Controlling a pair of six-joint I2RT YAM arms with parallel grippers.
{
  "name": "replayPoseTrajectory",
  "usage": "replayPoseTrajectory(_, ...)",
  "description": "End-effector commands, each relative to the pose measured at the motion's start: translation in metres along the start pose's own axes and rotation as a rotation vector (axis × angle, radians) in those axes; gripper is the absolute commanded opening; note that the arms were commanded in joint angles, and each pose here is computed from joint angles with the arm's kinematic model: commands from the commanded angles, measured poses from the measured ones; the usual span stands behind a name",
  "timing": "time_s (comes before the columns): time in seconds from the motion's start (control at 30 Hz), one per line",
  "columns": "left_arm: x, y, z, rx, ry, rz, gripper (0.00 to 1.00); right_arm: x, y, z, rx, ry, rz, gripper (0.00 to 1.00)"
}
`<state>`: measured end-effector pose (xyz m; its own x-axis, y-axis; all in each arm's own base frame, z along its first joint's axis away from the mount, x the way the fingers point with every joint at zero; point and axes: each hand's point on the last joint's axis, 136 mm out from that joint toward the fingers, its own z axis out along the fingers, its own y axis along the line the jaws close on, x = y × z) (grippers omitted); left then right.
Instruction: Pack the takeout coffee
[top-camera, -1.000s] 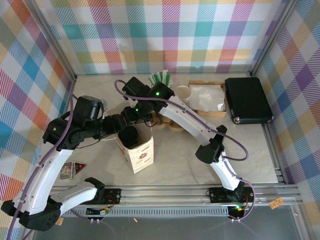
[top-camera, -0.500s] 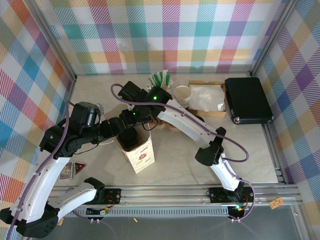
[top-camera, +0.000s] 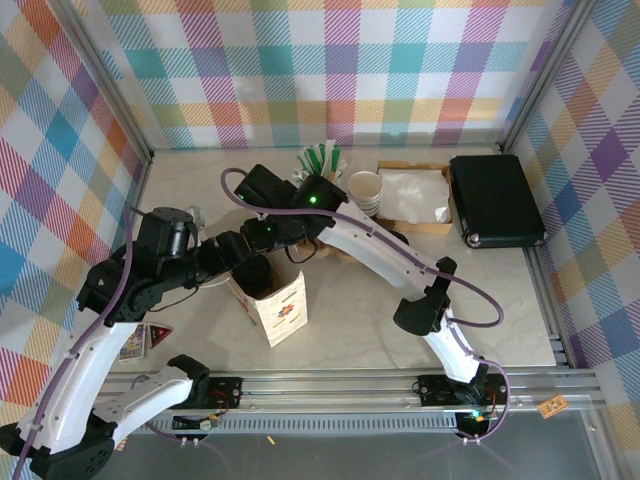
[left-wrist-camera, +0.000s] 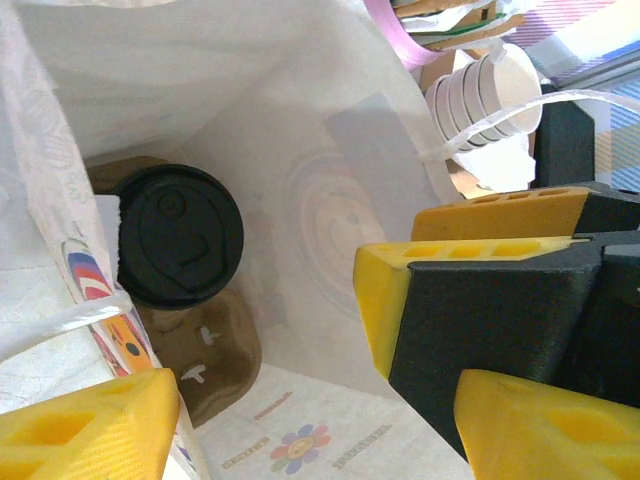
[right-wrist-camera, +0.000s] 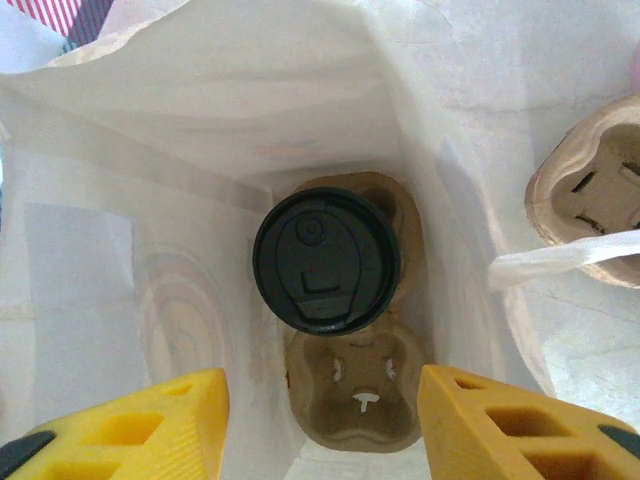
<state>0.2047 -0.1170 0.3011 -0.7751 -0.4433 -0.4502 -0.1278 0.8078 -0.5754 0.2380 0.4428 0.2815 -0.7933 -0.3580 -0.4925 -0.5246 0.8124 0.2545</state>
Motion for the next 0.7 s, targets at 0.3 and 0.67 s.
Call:
replayPoseTrajectory(0.3, -0.007, 0.01, 0.003, 0.071, -0.145, -0.006, 0.73, -0.007, 0.046, -0.063, -0.208, -0.129, -0.056, 0.53)
replayPoseTrajectory(0.67, -0.002, 0.007, 0.027, 0.13, -0.147, 0.077, 0.71, -0.014, 0.036, -0.09, -0.247, -0.223, -0.255, 0.53)
